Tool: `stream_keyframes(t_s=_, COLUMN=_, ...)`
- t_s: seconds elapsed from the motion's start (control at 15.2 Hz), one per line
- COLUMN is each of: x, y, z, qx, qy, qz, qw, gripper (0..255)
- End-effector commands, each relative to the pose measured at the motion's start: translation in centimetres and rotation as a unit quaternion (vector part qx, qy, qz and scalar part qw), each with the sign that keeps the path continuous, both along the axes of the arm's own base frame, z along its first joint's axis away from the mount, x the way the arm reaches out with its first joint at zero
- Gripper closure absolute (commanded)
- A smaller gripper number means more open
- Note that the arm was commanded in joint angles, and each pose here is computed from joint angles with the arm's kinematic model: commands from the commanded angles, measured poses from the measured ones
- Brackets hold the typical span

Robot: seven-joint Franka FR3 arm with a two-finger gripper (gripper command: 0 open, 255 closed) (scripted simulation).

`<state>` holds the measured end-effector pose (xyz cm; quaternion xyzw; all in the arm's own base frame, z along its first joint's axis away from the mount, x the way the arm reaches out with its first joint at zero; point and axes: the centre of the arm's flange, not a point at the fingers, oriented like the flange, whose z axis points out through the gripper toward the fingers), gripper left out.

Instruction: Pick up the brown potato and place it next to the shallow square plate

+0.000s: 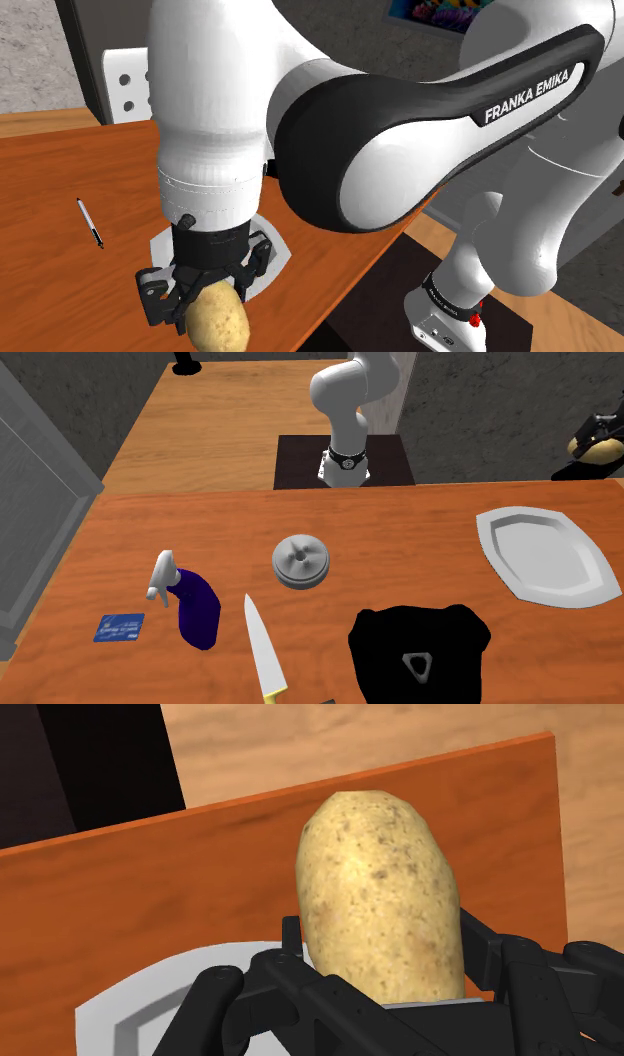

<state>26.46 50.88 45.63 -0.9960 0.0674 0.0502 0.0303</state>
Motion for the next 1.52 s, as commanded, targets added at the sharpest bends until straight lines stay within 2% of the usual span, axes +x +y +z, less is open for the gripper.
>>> stream_keyframes(t_s=0.0, x=-0.5, y=1.0, z=-0.4, qx=0.0, qy=0.0, qz=-0.001, qw=1.0, gripper=255)
stream_keyframes(t_s=1.45, x=-0.5, y=1.0, z=-12.0, qx=0.0, qy=0.0, qz=-0.001, qw=1.0, gripper=255)
